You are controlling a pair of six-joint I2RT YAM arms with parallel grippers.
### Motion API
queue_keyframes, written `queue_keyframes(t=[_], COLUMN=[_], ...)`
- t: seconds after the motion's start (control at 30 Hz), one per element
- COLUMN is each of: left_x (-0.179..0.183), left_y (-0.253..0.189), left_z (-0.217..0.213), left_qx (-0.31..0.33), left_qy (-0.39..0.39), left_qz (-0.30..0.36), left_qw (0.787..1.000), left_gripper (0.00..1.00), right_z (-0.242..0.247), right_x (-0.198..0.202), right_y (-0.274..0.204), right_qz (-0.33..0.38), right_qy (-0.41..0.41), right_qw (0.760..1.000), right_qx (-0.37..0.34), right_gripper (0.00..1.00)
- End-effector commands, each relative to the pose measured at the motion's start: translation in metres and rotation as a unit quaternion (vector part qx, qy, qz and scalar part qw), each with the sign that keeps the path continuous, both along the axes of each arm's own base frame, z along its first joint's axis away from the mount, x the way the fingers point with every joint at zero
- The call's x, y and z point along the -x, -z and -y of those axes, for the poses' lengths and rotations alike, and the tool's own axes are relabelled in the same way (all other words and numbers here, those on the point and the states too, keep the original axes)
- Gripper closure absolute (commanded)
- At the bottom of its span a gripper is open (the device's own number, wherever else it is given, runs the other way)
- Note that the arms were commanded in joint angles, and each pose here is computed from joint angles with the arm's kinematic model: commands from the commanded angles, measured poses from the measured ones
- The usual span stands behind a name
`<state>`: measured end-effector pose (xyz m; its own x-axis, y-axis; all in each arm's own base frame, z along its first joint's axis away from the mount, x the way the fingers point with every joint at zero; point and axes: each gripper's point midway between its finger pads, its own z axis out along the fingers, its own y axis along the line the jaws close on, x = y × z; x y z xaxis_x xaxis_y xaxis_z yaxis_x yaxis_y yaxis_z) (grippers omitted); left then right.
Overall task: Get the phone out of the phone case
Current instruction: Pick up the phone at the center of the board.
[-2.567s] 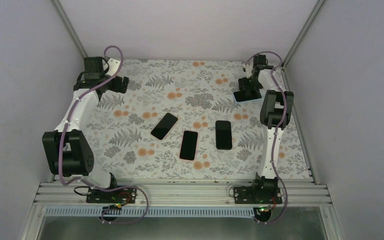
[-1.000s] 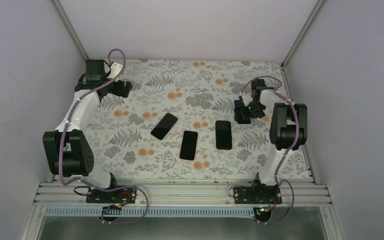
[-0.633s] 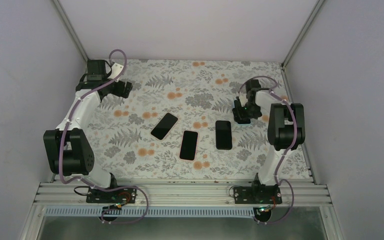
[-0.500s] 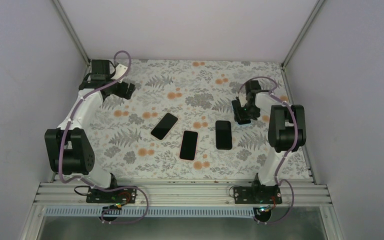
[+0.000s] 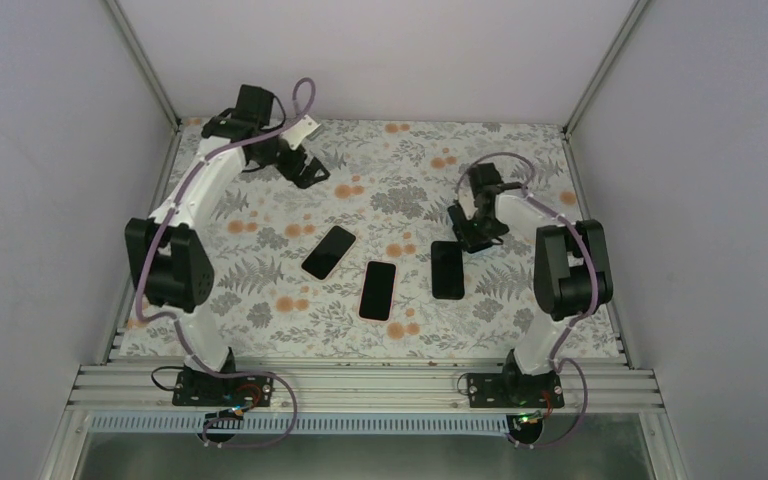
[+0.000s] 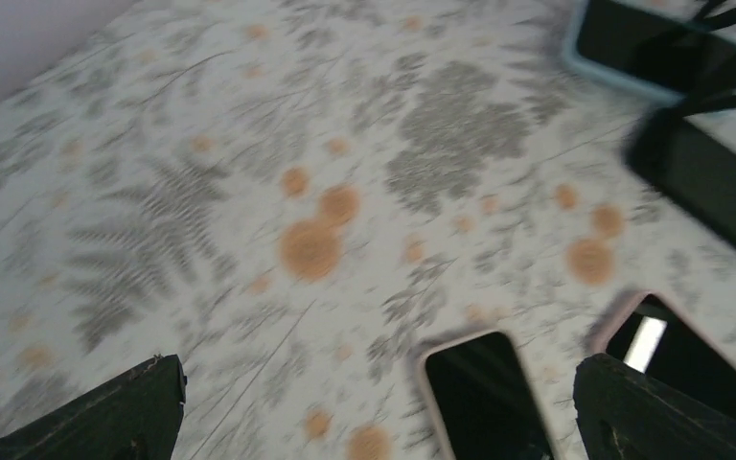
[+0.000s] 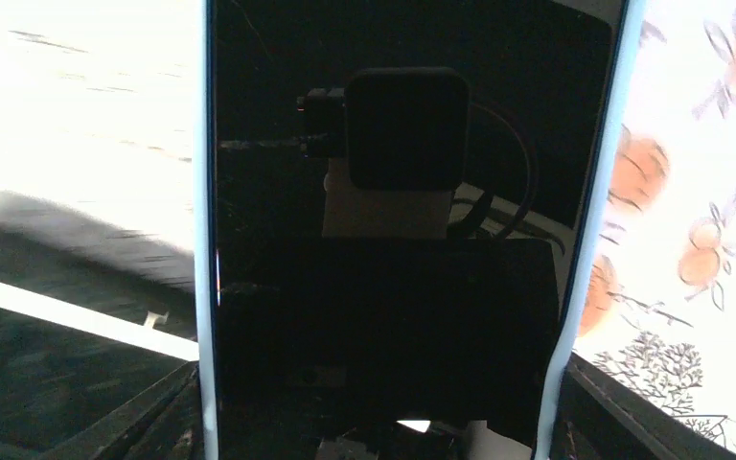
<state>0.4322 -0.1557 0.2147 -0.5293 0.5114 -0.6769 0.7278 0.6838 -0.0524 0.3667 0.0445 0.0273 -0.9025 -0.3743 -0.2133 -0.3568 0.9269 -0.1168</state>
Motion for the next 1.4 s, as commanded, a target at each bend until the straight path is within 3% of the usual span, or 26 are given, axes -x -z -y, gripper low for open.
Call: queue_keyframes(t=[0.0,0.27,0.57,0.87,1.23,1.3,1.37], left_x=[0.022,0.005,0.014,0.043,0.045,0.047,0.049], left_y=[-0.003,0.01,0.027,0.029,0.008,0.006,0.006], left_z=[0.053,0.092,0.113,0.124,0.131,0.131,0.131], left_qx=[0.088,0.177,0.222,0.241,0.267,0.271,0.273], left_qy=[0.103,0.121,0.121,0.138,0.157,0.159,0.161], left_qz=[-0.097,-0.235,-0.31,-0.349,-0.337,-0.338,-0.339], left_qw=[0.986,0.948,0.917,0.895,0.889,0.887,0.886], left_gripper=[0.0,0.0,0.0,0.0,0.02,0.09,0.28], right_z=[-0.061,-0.163,-0.215,-0.242,-0.272,-0.274,-0.275], right_x=[-0.009,0.013,0.014,0.003,0.018,0.016,0.013], right_y=[-0.075,-0.14,-0.137,-0.16,-0.147,-0.15,-0.15], right_qz=[0.071,0.121,0.122,0.155,0.142,0.151,0.156], right_qy=[-0.083,-0.196,-0.252,-0.274,-0.323,-0.32,-0.317], right_qw=[0.994,0.971,0.958,0.946,0.932,0.932,0.932], right_qx=[-0.014,-0.057,-0.062,-0.084,-0.081,-0.083,-0.082], right_gripper=[0.47,0.47,0.47,0.47,0.48,0.48,0.47])
